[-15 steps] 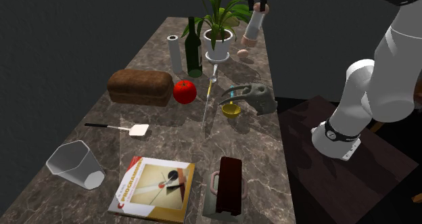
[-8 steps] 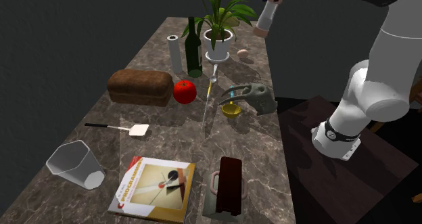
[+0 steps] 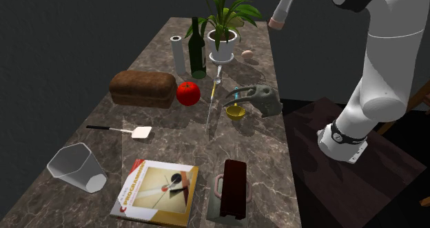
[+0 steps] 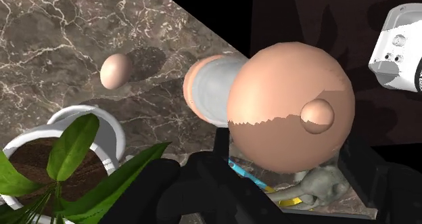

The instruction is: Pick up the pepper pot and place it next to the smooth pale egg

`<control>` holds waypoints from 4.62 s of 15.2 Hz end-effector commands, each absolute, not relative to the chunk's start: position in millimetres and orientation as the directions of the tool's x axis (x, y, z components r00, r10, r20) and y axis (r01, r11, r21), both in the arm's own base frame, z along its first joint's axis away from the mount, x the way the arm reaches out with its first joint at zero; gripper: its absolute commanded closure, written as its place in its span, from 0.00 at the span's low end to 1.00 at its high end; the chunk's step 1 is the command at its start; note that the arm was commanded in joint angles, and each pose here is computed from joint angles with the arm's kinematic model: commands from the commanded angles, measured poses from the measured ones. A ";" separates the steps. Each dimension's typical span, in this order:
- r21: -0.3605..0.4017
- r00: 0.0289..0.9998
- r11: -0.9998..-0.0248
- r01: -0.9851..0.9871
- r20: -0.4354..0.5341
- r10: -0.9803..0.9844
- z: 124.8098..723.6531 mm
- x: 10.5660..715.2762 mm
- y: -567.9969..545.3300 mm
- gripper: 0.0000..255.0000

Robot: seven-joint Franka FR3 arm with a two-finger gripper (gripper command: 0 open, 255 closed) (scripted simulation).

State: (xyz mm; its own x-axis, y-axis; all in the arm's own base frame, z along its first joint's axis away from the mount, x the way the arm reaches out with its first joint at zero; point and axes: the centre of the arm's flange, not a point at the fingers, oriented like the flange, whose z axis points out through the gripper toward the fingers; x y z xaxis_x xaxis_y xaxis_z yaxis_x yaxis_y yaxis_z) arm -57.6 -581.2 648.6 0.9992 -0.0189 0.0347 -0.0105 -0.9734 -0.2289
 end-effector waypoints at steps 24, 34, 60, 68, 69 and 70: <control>-0.229 0.999 -0.973 -0.008 0.035 -0.017 522.0 -62.2 -582.3 1.00; -0.229 0.999 -0.973 -0.008 0.035 -0.017 469.2 -62.2 -582.3 1.00; -0.229 0.999 -0.973 -0.008 0.035 -0.017 402.4 -62.2 -582.3 0.00; -0.229 0.999 -0.973 -0.008 0.035 -0.017 451.0 -64.1 -593.8 0.00; -0.229 0.999 -0.973 -0.008 0.035 -0.017 451.0 -64.1 -593.8 0.00; -0.229 0.999 -0.973 -0.008 0.035 -0.017 451.0 -64.1 -593.8 0.00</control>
State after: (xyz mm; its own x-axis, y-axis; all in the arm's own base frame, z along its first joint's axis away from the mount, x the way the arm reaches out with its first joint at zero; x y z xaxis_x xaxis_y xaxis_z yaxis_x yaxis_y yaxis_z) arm -64.1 -593.8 450.8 0.9993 -0.0166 0.0349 -0.0082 -0.9734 -0.2289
